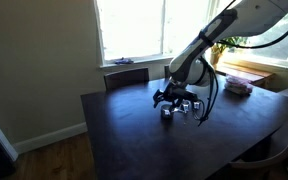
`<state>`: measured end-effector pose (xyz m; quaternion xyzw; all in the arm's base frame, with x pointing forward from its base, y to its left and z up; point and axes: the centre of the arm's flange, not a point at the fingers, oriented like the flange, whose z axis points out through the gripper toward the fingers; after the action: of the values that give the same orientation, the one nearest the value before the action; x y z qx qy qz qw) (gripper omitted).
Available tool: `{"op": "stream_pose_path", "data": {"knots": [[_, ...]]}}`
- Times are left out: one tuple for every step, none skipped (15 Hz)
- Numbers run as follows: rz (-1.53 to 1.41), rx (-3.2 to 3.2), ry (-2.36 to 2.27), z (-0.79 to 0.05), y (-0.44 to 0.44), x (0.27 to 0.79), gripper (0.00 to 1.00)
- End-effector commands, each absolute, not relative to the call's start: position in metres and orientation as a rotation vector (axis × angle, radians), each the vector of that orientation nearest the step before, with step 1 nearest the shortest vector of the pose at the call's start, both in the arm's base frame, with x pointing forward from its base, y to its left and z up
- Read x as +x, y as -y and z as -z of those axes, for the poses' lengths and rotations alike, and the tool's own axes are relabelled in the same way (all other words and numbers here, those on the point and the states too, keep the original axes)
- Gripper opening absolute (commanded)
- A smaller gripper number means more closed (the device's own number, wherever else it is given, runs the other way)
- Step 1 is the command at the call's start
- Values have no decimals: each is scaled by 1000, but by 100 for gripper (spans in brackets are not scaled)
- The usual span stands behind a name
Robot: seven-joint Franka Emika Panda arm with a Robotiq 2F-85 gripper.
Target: Unstack the measuring cups
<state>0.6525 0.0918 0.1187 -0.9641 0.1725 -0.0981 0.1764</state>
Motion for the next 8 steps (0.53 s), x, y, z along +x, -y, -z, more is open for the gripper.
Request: {"op": "stream_pose_path", "data": {"knots": [[190, -2702, -581, -109, -88, 665, 100], [174, -2697, -594, -106, -87, 666, 100], [161, -2693, -604, -103, -85, 667, 100], [148, -2688, -612, -100, -84, 668, 100], [131, -2684, -604, -96, -82, 669, 100], [126, -2687, -618, -93, -81, 670, 100], [117, -2686, -624, -90, -80, 671, 100], [110, -2684, -629, -88, -78, 671, 100]]}}
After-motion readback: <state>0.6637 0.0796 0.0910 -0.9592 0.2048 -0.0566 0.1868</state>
